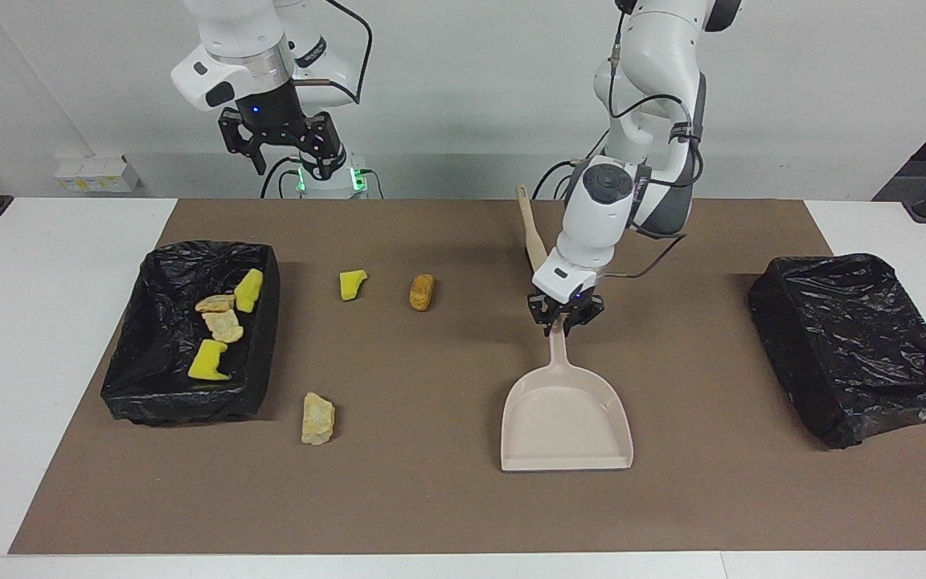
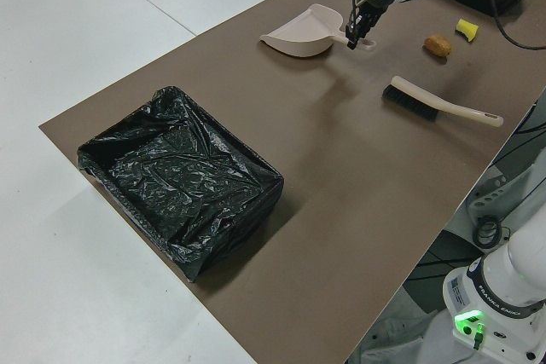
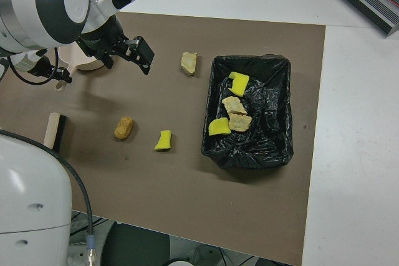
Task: Sweep and dump trash in bin
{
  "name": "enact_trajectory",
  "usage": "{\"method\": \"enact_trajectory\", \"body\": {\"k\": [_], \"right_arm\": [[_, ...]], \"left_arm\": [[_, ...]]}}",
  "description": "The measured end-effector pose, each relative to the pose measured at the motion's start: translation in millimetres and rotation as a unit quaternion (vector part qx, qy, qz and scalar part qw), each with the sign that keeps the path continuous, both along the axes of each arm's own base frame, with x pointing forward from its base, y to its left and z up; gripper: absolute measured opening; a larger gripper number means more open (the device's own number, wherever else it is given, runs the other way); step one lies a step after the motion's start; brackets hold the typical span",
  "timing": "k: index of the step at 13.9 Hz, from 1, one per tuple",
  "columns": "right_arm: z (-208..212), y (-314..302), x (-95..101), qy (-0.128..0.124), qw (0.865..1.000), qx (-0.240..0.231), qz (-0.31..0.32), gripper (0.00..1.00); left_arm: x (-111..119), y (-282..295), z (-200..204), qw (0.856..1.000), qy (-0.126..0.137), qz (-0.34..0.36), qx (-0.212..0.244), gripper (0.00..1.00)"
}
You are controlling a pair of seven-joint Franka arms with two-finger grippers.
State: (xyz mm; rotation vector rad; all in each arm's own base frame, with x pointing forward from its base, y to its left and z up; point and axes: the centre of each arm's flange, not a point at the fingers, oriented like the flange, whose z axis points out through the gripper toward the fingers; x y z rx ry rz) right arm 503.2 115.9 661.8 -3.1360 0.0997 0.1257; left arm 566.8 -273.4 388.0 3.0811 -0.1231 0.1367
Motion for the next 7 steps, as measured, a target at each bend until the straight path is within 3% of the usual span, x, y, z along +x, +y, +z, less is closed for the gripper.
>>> {"method": "enact_trajectory", "body": {"k": [3,7], "right_arm": [[-11,13,-17.8,-0.007,1.000,0.003,0.026,1.00],[-32,70,-46.0,-0.014,0.996,-0.009,0.083,1.00]], "left_arm": [[35,57,38,0.998,0.017,-0.055,0.017,0.33],[56,116,39,0.989,0.025,-0.143,0.042,0.33]]}}
